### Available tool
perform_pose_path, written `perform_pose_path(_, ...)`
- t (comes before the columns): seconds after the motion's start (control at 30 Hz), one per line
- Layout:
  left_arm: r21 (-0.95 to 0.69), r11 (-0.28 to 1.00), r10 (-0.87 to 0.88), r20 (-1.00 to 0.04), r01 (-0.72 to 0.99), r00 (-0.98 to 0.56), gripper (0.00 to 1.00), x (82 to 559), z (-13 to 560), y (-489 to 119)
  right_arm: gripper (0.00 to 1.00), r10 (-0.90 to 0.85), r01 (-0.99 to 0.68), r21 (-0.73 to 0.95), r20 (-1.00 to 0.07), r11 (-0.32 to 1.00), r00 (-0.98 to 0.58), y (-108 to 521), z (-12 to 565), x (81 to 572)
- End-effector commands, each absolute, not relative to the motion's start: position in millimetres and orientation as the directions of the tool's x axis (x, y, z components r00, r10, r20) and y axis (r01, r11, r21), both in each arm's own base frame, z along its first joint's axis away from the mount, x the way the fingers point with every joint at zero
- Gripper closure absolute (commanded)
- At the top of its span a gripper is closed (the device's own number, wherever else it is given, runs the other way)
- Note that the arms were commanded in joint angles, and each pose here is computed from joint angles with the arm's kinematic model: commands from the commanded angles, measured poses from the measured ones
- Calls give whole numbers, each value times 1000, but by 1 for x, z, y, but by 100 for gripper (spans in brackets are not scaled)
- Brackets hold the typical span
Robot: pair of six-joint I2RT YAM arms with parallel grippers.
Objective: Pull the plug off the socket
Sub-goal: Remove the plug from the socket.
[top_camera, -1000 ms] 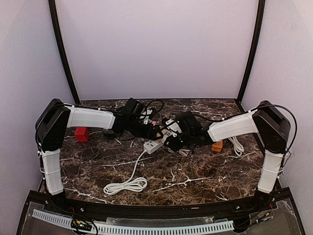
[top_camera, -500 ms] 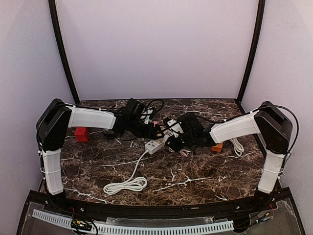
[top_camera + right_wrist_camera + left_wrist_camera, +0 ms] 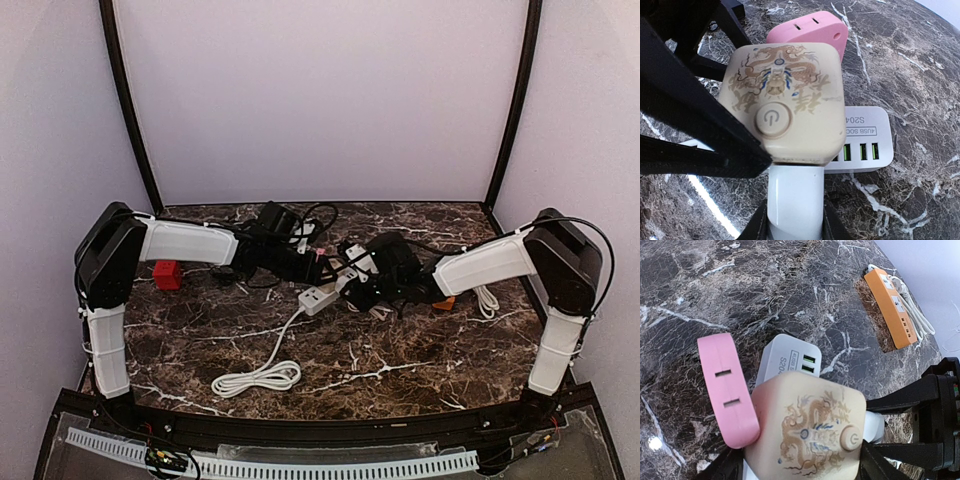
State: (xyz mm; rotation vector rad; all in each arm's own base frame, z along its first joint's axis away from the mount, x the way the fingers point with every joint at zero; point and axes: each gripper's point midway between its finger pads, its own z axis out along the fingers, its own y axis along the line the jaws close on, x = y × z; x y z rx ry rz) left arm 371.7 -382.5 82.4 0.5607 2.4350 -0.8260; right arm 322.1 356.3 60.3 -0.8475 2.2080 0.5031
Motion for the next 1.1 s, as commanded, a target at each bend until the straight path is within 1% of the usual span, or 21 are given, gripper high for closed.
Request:
perform_pose_path(0.0, -325, 854, 220, -480, 405, -849, 30, 380, 29, -338, 100, -486, -683, 141, -602, 717, -634, 331, 25, 289)
perform_pose_path(0.37, -298, 865, 240, -459, 403, -855, 31, 379, 16, -334, 100, -492, -664, 169, -545, 729, -679, 320, 3, 275)
perform_pose_path(0.53, -297, 866, 241, -458, 403, -855, 31, 380, 15, -334, 100, -489, -658, 172, -539, 734, -686, 317, 2, 272)
perform_pose_path(0.6, -297, 866, 241, -459, 403, -855, 32, 380, 15, -334, 100, -498, -655, 169, -520, 736, -694, 312, 0, 267)
perform_pose_path(1.07, -285, 870, 250, -448, 402, -858, 33, 380, 11, -332, 100, -564, -667, 79, -466, 741, -682, 290, -12, 259)
